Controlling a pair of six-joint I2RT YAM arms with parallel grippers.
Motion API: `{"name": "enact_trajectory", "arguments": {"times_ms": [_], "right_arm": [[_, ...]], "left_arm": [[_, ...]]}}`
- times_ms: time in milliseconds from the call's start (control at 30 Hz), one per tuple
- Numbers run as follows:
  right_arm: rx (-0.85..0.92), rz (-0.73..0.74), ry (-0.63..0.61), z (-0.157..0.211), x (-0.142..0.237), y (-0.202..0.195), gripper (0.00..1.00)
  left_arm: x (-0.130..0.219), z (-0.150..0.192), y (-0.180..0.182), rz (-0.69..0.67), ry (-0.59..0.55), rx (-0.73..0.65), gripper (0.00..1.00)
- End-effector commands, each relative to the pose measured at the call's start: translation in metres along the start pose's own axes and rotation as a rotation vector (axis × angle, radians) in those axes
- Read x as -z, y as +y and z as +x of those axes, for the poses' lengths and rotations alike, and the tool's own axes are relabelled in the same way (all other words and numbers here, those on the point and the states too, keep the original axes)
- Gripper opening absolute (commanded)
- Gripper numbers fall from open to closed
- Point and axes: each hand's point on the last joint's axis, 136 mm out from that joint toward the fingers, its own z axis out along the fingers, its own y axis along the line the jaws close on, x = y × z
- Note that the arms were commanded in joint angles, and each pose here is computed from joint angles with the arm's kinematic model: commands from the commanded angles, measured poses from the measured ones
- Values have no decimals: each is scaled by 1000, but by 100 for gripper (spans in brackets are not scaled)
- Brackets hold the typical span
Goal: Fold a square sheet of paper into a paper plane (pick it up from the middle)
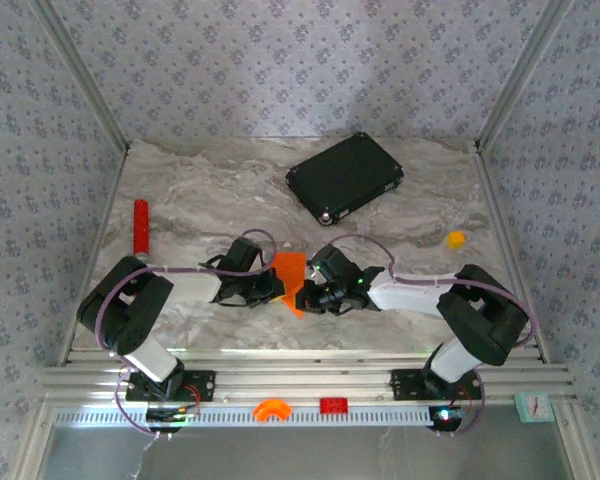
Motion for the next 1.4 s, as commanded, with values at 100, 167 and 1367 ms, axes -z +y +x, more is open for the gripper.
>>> {"name": "enact_trajectory", "arguments": {"times_ms": [100,167,1367], "right_arm": [[-2,9,-27,-6,0,4,6],[2,6,-16,-5,-2,5,6],[-22,138,47,6,-36,-41,8]], "left_arm": [[3,6,38,-143,-6,39,0],[3,5,38,-144,-8,38,0],[7,6,36,-138,-17,30,0]]}}
